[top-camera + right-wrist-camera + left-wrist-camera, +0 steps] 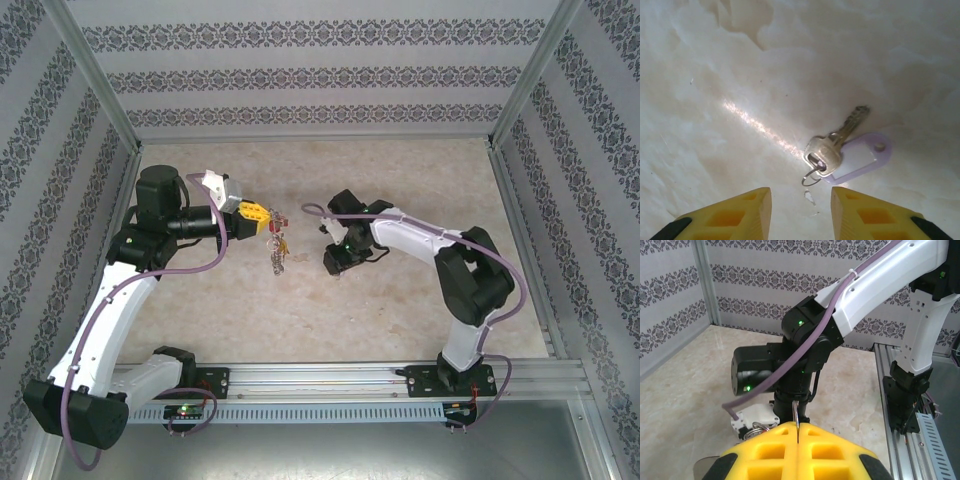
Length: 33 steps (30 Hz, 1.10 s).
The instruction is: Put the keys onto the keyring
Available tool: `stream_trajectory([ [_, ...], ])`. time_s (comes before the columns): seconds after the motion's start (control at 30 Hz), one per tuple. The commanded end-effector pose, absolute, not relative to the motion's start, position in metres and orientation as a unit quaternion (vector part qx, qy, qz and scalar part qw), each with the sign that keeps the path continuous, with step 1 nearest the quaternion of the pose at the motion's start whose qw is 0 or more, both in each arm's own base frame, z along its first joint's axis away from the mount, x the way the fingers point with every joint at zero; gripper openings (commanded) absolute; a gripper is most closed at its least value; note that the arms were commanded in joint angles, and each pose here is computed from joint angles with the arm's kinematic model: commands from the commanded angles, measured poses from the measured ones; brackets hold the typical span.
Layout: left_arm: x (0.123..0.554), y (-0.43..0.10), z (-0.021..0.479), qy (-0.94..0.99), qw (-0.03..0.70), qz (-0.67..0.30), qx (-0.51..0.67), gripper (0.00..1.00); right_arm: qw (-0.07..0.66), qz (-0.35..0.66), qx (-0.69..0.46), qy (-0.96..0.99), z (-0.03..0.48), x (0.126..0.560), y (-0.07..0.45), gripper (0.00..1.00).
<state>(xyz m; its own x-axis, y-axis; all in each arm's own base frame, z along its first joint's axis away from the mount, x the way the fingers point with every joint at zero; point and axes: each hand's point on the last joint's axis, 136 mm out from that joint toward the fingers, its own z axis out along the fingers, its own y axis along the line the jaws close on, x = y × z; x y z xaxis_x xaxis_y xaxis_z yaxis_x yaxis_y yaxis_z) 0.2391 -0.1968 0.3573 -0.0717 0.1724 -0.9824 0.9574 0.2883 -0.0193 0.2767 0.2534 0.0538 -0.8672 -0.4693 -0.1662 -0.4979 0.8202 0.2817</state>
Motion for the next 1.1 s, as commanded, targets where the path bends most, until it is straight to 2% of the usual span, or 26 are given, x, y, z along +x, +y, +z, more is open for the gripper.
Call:
stream_trajectory([
  [0.0,0.242,-0.192,0.368,0.61,0.535,-0.368,0.454,0.0,0.007,0.128,-0.264,0.956,0.05,0.266,0.246,0.36],
  [0.3,0.248,-0.188,0.371,0.614,0.548,-0.365,0.436,0.0,-0.015,0.078,-0.273,0.959,0.037,0.273,0.247,0.36],
  [0.73,0.245,-0.186,0.374,0.61,0.56,-0.355,0.433,0.0,-0.047,0.054,-0.283,0.957,0.019,0.268,0.244,0.24],
  [1.07,0.247,-0.185,0.373,0.613,0.56,-0.355,0.43,0.0,-0.045,0.055,-0.284,0.956,0.018,0.269,0.242,0.12],
])
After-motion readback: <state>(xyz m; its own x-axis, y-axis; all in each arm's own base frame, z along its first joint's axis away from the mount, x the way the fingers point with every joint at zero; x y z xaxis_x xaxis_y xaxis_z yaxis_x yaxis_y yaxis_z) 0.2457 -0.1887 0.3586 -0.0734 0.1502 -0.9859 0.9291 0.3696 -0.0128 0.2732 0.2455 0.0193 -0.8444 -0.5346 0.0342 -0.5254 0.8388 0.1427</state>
